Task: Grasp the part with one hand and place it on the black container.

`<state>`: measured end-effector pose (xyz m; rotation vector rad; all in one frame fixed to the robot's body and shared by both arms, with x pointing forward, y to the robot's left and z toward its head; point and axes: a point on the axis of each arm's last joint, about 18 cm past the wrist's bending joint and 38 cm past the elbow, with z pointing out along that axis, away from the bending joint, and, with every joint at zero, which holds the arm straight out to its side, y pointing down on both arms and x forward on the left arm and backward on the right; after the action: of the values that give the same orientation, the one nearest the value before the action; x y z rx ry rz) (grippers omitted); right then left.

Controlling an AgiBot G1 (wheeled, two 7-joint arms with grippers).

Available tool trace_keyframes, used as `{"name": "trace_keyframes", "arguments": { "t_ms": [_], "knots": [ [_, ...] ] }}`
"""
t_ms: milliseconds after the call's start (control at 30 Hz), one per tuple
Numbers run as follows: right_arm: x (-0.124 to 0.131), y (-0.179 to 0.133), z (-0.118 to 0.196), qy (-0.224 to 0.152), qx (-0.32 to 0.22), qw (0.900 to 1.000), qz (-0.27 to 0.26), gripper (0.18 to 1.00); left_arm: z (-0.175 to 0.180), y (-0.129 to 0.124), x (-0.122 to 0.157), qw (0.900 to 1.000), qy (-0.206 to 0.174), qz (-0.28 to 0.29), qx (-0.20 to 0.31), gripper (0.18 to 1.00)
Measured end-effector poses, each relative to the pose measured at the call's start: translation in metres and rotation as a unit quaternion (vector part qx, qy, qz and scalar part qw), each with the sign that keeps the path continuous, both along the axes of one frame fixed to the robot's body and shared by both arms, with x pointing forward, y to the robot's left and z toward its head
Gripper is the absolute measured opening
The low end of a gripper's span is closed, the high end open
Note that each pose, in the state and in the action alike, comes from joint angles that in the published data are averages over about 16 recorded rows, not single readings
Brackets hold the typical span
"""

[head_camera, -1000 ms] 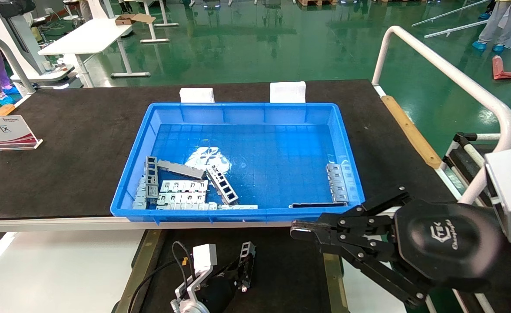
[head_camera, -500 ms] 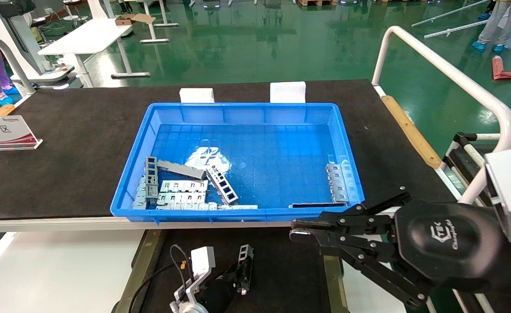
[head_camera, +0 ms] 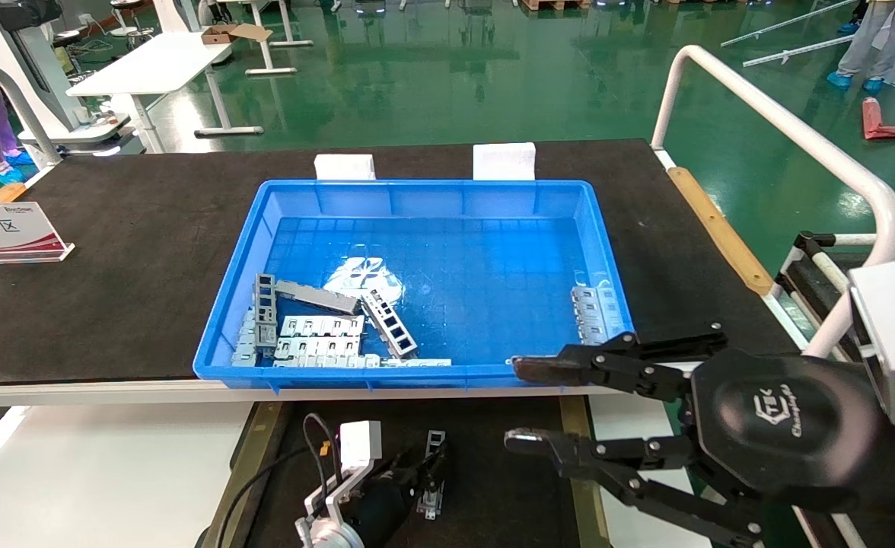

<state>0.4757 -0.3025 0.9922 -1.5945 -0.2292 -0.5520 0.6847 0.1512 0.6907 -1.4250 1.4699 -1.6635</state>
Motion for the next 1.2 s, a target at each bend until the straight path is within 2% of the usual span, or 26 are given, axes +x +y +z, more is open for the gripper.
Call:
{"name": "trace_keyframes", "arguments": {
  "t_ms": [300, 700, 1000, 1200],
  "knots": [
    [0.000, 0.000, 0.000, 0.000, 0.000, 1.000, 0.000, 0.547, 0.005, 0.022, -0.022, 0.9971, -0.037, -0.055, 0.036, 0.681],
    [0.000, 0.000, 0.000, 0.000, 0.000, 1.000, 0.000, 0.817, 0.018, 0.065, -0.064, 0.9879, -0.053, -0.125, 0.075, 0.902],
    [0.000, 0.000, 0.000, 0.000, 0.000, 1.000, 0.000, 0.949, 0.039, 0.092, -0.089, 0.9812, -0.064, -0.152, 0.101, 0.978],
    [0.000, 0.000, 0.000, 0.000, 0.000, 1.000, 0.000, 0.986, 0.053, 0.103, -0.098, 0.9774, -0.072, -0.164, 0.111, 0.996]
  ]
}}
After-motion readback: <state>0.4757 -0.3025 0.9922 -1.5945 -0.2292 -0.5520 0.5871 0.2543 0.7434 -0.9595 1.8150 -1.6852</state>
